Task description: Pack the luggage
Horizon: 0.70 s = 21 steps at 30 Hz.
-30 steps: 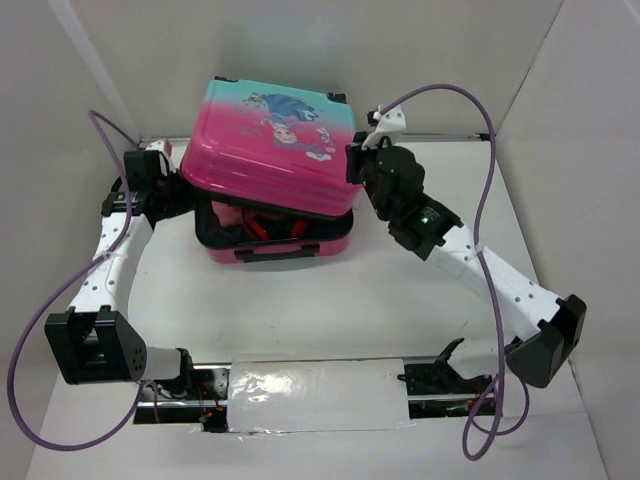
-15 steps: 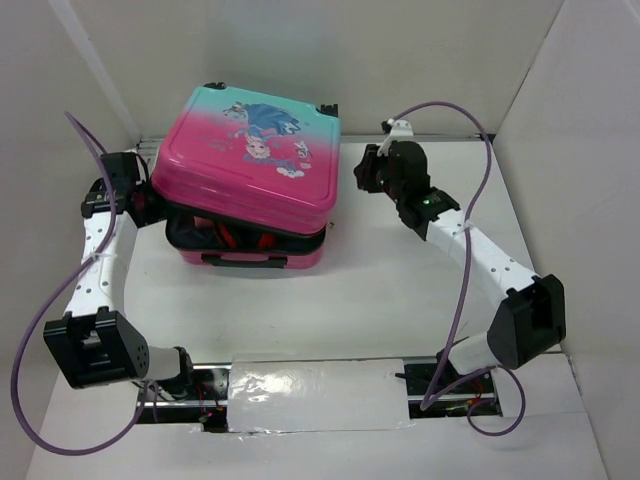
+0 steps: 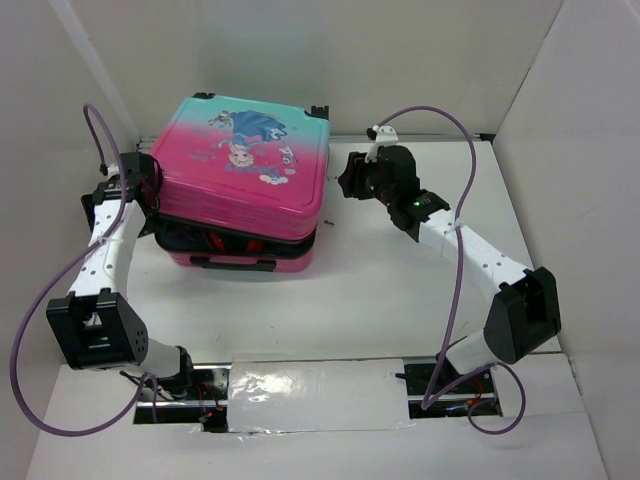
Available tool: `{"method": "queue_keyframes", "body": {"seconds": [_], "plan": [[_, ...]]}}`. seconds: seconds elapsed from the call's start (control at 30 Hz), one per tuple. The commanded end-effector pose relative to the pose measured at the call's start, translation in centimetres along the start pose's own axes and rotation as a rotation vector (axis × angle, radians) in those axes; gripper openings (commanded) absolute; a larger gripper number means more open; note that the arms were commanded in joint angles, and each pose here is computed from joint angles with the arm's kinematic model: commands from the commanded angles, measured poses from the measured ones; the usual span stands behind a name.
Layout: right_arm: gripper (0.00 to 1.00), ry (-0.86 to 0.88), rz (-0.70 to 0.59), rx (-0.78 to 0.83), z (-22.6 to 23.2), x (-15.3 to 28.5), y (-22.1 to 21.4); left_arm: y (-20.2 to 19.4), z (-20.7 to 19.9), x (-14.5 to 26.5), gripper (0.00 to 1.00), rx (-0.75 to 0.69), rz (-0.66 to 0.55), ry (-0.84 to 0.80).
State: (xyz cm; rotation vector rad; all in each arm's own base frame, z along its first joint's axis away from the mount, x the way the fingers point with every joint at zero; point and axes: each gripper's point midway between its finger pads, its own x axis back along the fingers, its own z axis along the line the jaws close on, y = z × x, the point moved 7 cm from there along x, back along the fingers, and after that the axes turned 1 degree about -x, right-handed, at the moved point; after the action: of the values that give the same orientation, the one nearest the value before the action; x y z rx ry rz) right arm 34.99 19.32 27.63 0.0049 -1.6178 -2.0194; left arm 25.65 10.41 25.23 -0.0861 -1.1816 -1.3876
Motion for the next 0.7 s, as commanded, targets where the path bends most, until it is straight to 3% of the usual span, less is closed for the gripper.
{"method": "queue_keyframes", "body": {"seconds": [0.0,0.23,0.4,0.57,0.67], "plan": [[0.55,0.059,-0.068,-0.025,0.7,-0.2,2.0,-0.2,3.5,0.0,1.00,0.155,-0.029,0.292],[0.55,0.096,-0.043,-0.064,0.1,-0.7,1.8,-4.8,-0.3,-3.0,1.00,0.208,0.088,0.226],[0.57,0.074,-0.038,-0.079,-0.9,-0.9,1.3,-6.6,-3.4,-5.3,1.00,0.154,0.193,0.161],[0.58,0.046,-0.028,-0.114,-2.4,-1.1,1.1,-6.5,-7.7,-3.3,0.99,0.063,0.150,-0.055],[0.58,0.045,-0.010,-0.134,-3.2,-1.6,0.8,-7.7,-10.0,-2.4,0.99,0.085,0.148,-0.238]]}}
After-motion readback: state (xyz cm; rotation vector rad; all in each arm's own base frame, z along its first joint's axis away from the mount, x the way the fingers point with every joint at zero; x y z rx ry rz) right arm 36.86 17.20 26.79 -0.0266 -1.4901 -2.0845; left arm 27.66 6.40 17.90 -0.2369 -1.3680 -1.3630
